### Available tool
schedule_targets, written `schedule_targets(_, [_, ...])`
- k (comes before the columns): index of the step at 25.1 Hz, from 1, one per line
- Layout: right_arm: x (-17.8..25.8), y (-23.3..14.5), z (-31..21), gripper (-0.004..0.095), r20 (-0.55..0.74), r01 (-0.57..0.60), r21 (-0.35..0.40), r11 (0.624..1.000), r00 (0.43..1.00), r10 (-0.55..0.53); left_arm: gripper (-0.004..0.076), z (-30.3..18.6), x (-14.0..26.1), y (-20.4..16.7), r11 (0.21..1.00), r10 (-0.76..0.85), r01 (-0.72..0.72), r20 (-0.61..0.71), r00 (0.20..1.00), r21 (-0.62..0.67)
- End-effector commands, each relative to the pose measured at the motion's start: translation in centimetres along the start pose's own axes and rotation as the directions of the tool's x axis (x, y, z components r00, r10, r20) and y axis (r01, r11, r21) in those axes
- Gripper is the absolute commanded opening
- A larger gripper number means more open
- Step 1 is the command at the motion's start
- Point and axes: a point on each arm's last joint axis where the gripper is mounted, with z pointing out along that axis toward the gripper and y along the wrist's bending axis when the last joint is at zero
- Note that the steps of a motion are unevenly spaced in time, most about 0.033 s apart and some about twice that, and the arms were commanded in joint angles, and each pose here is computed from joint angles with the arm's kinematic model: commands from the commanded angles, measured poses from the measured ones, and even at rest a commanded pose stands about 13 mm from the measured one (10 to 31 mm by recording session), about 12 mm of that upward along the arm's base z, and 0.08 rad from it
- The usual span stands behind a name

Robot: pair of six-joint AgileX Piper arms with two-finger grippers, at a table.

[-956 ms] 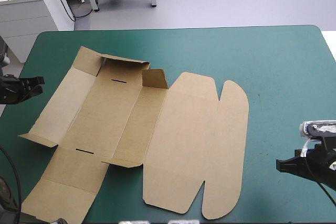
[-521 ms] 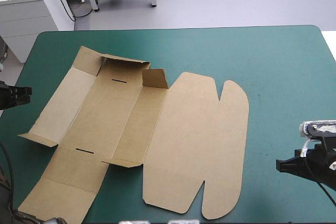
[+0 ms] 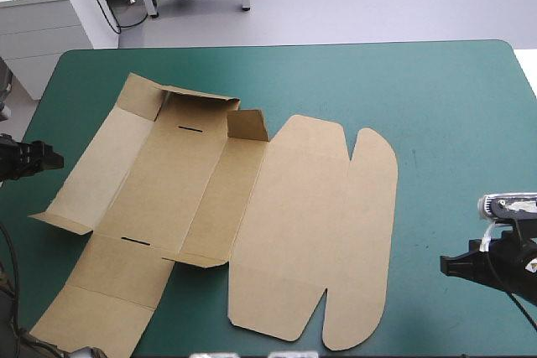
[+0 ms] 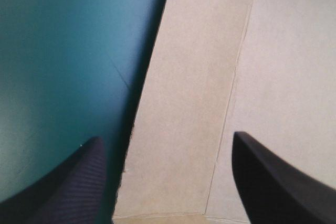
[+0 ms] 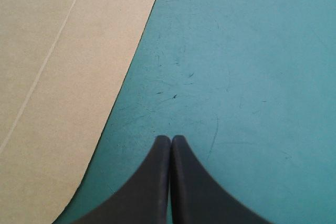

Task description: Fold the box

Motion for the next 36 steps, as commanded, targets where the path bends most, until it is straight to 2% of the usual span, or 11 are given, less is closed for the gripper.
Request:
schedule_targets(1, [-0.8, 0.1, -0.6, -0.0019, 0.063, 0.0, 0.0, 1.0, 0.998, 0.0, 0.0526, -1.1, -0.8, -0.6, 1.0, 0.009, -0.009, 0.057, 0.998, 0.011])
schedule_targets(7, [-0.7, 0.2, -0.6, -0.0019, 0.053, -0.001, -0.008, 1.0, 0.999, 0.002, 0.0525, 3.4, -0.5, 2.2, 0.995, 0.062, -0.059, -0.042, 0.997, 0.076])
schedule_targets(12, [-0.7, 0.8, -0.6, -0.0019, 0.051, -0.022, -0.083, 0.996, 0.998, 0.027, 0.0526, 4.0, -1.9, 3.3, 0.989, 0.131, -0.128, -0.028, 0.991, 0.079])
schedule_targets(17, [-0.7, 0.8, -0.6, -0.0019, 0.043, -0.022, -0.083, 0.996, 0.999, 0.025, 0.0526, 6.1, -1.8, 3.4, 0.978, 0.145, -0.128, -0.098, 0.984, 0.165])
schedule_targets(28, [-0.6, 0.8, -0.6, -0.0019, 0.039, 0.004, -0.082, 0.997, 0.999, -0.001, 0.0524, 9.0, -3.3, -1.6, 0.947, 0.252, -0.213, -0.141, 0.958, 0.24])
schedule_targets(36, [-0.6, 0.8, -0.6, -0.0019, 0.042, 0.043, -0.078, 0.996, 0.998, -0.039, 0.0456, 10.2, -2.9, -4.1, 0.942, 0.245, -0.187, -0.19, 0.951, 0.278])
